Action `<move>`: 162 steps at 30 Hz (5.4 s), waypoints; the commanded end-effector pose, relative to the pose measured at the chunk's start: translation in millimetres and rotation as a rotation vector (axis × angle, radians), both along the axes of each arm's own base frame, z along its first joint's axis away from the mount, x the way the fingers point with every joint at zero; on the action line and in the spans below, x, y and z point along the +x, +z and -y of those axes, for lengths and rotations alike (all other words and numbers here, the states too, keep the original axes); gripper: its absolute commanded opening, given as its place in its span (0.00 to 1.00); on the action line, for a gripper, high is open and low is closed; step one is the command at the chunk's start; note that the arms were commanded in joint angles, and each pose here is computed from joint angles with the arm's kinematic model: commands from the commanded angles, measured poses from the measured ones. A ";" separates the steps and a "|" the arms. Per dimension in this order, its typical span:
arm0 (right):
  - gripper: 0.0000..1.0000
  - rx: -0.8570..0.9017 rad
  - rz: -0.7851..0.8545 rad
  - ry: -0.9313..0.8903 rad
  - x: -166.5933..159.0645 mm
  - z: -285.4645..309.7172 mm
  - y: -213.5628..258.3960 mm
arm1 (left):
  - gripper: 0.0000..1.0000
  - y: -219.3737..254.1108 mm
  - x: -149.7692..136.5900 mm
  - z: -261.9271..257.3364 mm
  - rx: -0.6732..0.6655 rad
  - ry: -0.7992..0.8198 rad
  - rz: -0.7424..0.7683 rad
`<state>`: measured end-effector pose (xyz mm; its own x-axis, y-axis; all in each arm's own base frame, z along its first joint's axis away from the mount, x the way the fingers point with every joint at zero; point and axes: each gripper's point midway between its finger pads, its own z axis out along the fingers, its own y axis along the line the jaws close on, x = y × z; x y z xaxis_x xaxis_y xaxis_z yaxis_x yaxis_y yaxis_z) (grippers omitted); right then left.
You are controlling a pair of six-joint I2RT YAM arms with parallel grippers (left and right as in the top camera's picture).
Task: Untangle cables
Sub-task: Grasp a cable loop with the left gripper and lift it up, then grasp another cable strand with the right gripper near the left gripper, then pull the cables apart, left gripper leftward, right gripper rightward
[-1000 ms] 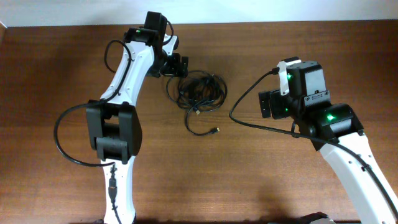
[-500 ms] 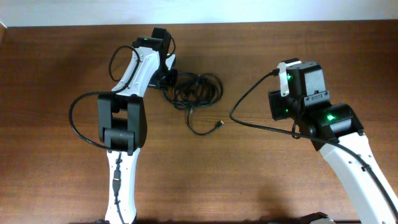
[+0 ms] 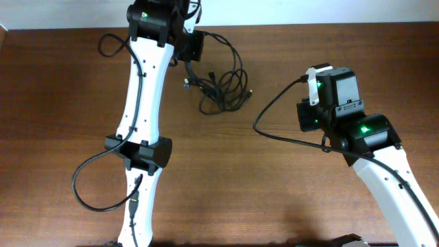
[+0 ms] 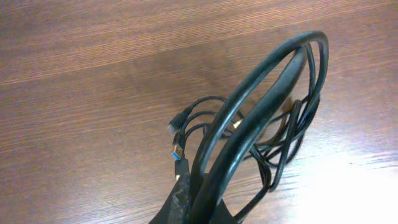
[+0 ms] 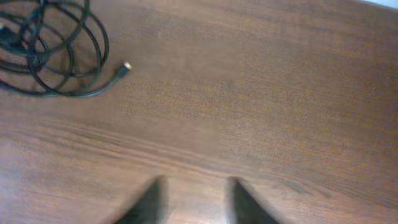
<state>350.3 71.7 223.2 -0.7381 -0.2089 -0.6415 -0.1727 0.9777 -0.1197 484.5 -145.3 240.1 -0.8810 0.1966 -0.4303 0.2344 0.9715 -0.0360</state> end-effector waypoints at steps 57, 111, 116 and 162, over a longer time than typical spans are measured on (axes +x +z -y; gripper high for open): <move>0.99 0.065 0.337 0.941 4.1 -255.1 16.4 | 0.00 280.3 -117.4 -60.9 -0.133 0.162 0.731; 0.04 0.096 0.428 0.709 60.0 -316.8 -52.8 | 0.00 292.4 -120.6 -61.9 -0.166 0.178 0.770; 0.04 -0.074 0.446 0.463 85.3 -245.7 -23.1 | 0.00 289.9 -120.9 -67.5 -0.141 0.202 0.765; 0.04 0.134 -0.133 -0.490 -3.9 97.1 -41.9 | 0.00 253.9 -141.5 -235.2 -0.009 0.733 0.633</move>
<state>364.3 -23.6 215.8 -0.7520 0.2329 -0.6167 0.2680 0.9627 0.0367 349.4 94.1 485.4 -0.4119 -0.3146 -0.8552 -0.4643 0.8800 -0.1000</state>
